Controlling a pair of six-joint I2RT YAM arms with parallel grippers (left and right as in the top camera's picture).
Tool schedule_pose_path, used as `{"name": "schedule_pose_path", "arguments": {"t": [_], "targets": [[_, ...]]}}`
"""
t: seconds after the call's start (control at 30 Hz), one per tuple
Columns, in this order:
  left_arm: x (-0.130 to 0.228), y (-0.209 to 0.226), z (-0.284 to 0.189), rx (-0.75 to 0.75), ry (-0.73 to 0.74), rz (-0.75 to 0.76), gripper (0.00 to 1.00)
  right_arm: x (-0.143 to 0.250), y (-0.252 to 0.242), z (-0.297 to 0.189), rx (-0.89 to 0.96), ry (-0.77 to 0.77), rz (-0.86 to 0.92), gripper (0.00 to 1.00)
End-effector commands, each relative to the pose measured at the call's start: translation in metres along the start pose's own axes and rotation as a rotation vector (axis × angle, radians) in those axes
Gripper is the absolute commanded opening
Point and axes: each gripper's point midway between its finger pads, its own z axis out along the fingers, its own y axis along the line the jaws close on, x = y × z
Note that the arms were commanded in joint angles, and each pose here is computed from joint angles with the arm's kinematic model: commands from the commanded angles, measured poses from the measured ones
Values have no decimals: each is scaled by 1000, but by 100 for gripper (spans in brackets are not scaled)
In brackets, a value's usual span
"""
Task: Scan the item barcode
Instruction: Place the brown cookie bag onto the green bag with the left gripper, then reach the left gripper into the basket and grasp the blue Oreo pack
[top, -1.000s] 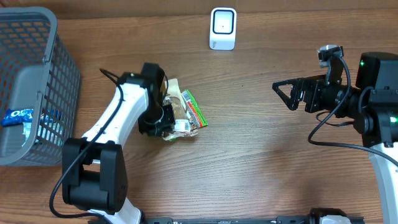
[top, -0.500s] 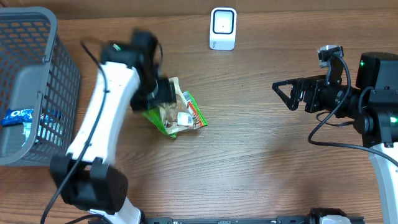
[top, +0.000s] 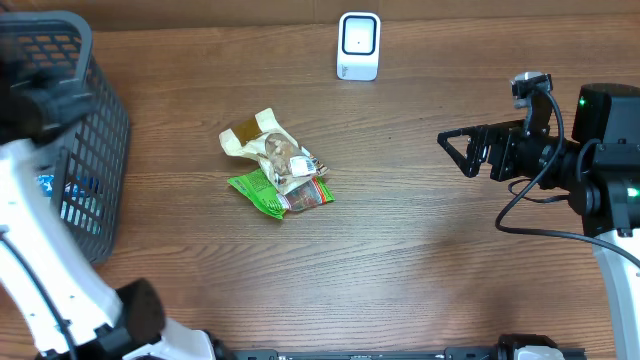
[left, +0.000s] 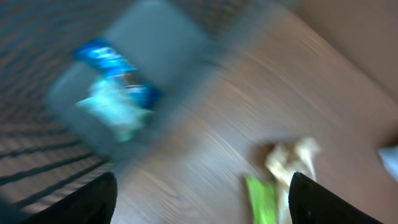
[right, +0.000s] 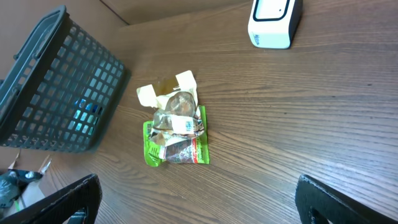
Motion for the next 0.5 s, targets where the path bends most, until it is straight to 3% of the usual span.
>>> {"name": "schedule_pose_path", "arguments": {"t": [0.0, 0.17, 0.47], "targets": [[-20, 63, 19, -100, -2, -247, 78, -8, 3, -4, 1, -25, -16, 100], [-38, 109, 59, -171, 14, -349, 77, -11, 3, -4, 1, -32, -23, 100], [-54, 114, 169, -154, 110, -364, 75, -10, -2, -3, 25, -29, -17, 100]]}}
